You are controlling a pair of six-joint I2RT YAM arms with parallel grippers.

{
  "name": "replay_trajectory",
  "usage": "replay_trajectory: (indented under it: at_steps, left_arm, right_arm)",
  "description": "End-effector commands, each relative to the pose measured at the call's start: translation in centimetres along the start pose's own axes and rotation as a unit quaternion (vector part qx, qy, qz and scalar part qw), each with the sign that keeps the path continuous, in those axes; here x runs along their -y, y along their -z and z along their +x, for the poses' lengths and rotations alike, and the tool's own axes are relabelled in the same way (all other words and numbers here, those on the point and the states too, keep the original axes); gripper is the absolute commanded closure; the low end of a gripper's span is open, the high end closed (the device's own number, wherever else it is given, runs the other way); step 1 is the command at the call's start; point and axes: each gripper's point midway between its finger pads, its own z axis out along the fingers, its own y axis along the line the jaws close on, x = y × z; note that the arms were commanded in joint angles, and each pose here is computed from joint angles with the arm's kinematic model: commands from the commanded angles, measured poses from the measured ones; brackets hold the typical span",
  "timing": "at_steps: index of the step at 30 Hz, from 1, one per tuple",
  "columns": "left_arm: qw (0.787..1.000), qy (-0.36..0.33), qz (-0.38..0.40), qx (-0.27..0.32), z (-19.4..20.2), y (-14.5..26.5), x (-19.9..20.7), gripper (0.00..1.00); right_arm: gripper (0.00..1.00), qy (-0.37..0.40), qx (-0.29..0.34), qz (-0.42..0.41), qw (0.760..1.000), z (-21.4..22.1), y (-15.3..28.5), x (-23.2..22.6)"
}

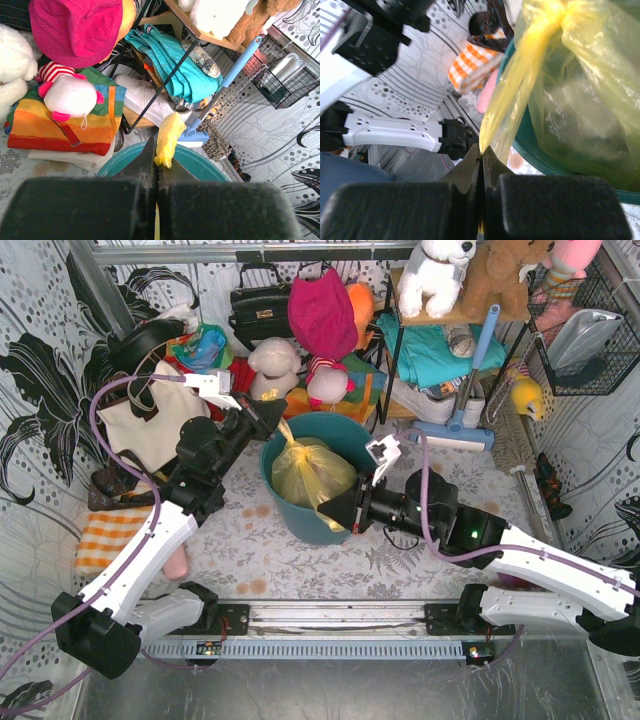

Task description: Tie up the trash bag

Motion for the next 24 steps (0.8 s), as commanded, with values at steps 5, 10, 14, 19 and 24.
replay_trajectory:
  at_steps: [5,10,14,19,24]
  left_arm:
    - [0.999,-0.002,0.020,0.027,-1.5,-0.6,0.9,0.99]
    - [1.000,-0.005,0.010,0.022,-0.8,-1.5,0.1,0.99]
    - [1.000,-0.020,-0.009,0.016,-0.1,-2.8,-1.1,0.99]
    - [0.999,-0.030,-0.022,0.009,0.4,-4.3,-2.0,1.00]
    - [0.998,-0.038,-0.040,0.002,0.5,-5.6,-2.8,1.00]
  right_arm:
    - [1.00,0.023,0.088,-0.103,0.990,-3.9,2.8,-4.1]
    - [1.00,0.046,0.082,-0.190,0.977,-3.3,3.3,-6.9]
    - [1.00,0.049,0.023,-0.255,0.965,-0.7,2.9,-8.1]
    - [1.00,0.025,-0.057,-0.323,0.944,2.3,2.9,-8.7]
    - [1.00,0.013,-0.099,-0.347,0.933,4.0,3.0,-8.6]
